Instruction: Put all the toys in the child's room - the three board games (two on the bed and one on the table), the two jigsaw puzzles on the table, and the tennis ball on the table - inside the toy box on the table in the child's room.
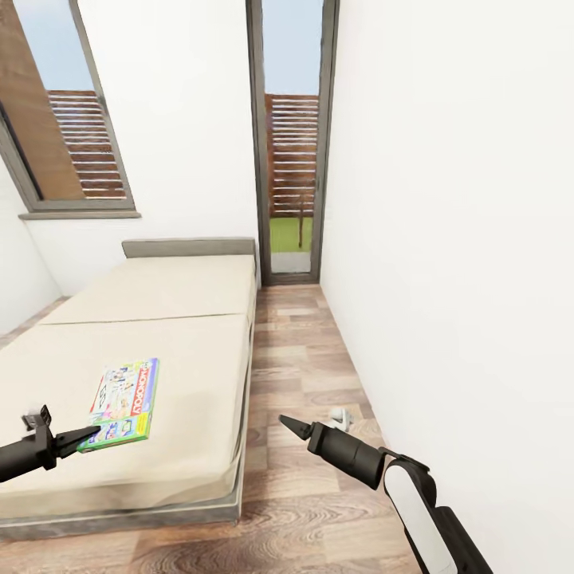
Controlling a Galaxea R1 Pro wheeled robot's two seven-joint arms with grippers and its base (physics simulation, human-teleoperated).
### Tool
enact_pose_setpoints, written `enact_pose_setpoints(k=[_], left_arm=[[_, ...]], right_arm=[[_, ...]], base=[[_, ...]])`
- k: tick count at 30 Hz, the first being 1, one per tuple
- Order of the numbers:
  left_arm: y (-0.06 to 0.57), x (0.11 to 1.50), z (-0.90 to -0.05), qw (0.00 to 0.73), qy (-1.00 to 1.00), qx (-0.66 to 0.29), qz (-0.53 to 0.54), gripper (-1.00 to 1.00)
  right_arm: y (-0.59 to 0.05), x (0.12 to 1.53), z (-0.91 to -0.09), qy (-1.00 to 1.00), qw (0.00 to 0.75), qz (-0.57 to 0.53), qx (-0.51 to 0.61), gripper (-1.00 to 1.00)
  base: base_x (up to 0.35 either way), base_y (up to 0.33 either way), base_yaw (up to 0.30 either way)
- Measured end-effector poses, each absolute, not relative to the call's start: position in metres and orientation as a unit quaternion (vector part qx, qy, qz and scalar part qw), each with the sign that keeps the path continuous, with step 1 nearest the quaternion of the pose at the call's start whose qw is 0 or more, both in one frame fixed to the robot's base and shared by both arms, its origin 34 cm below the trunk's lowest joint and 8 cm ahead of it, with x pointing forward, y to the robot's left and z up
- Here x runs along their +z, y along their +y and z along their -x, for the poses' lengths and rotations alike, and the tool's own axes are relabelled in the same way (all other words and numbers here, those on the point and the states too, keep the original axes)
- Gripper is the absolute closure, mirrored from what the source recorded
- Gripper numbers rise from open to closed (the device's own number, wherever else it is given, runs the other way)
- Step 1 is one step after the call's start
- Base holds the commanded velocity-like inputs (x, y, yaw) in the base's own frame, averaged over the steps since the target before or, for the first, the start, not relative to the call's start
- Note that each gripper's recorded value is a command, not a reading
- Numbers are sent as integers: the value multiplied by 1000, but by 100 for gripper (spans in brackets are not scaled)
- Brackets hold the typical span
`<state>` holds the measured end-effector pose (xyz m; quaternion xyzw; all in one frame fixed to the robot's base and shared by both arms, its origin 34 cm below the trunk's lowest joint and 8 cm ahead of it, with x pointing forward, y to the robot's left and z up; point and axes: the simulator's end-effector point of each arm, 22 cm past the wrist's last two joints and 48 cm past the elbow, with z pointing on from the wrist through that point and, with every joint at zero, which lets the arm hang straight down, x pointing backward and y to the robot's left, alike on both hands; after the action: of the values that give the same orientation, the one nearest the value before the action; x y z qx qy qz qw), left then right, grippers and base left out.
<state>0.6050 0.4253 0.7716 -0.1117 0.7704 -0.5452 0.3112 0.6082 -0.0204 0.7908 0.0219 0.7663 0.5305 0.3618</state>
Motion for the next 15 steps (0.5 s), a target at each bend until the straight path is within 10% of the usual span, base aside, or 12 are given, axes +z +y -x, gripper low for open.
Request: enact_pose_setpoints(k=[15], left_arm=[[425, 792, -608, 304, 773, -544, 116, 100]], right_arm=[[-20, 811, -612, 770, 356, -25, 529, -100]], base=[[-153, 0, 226]])
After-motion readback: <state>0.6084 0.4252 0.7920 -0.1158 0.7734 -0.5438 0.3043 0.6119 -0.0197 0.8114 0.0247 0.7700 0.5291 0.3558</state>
